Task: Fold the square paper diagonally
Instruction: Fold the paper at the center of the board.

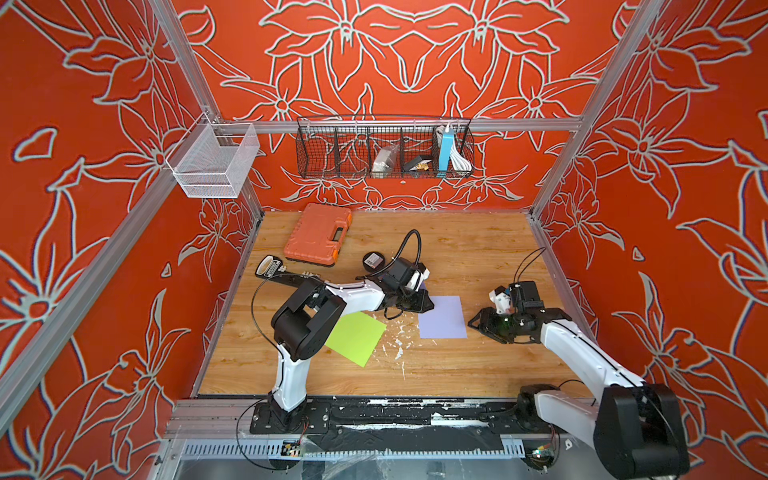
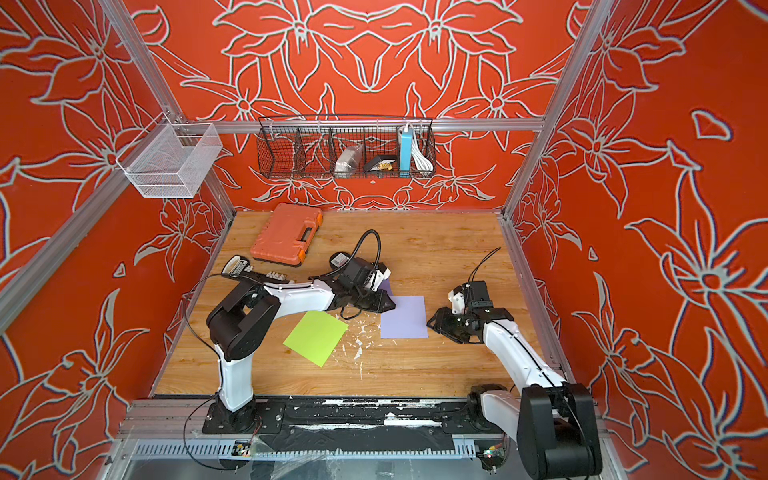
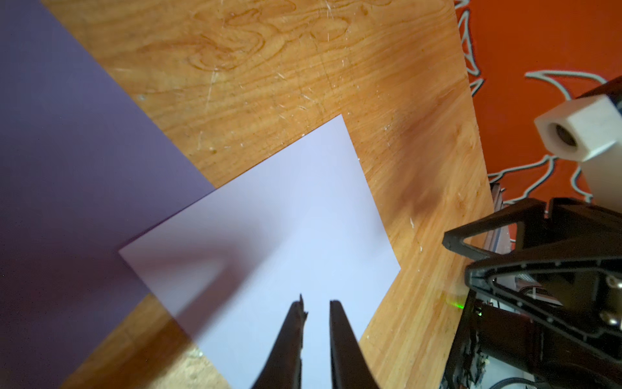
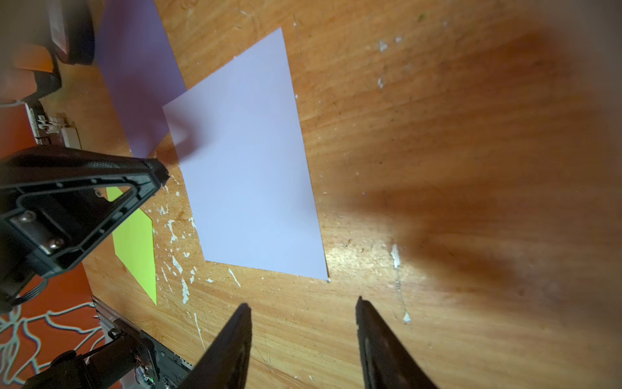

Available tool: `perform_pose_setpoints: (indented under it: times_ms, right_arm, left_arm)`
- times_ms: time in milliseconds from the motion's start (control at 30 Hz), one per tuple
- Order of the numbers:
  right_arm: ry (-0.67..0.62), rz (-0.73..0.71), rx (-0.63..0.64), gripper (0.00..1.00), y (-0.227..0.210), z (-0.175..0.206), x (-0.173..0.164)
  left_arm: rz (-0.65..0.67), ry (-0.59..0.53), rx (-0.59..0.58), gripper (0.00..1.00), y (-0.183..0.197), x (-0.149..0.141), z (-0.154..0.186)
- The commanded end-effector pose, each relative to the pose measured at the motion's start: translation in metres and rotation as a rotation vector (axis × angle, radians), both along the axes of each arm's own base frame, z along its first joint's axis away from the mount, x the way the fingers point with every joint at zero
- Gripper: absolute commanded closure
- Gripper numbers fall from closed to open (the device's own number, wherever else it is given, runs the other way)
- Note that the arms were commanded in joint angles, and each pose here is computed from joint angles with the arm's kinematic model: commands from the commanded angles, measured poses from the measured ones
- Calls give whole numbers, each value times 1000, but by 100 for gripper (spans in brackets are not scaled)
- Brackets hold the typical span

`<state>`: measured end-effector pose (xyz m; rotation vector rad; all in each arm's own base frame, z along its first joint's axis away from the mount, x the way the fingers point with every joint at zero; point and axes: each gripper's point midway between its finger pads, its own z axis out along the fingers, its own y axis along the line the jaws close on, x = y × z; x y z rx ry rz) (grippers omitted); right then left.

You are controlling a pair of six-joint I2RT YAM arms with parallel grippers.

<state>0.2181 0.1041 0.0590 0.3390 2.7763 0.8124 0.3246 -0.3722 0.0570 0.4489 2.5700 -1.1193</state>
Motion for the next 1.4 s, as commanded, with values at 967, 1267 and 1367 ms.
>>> perform_pose_setpoints:
  times_ms: [967,1267,1367]
  right_arm:
    - [134,-20,72,60,20,-38,-17]
    - [107,-59,132,59,29,-39,-6]
    - [82,-65,150,55,32,-36,0]
  left_arm:
    - [23,105,58,93,7,-12,-46]
    - [20,110,53,93,6,-14,-47]
    - [18,114,55,93,6,-14,-48]
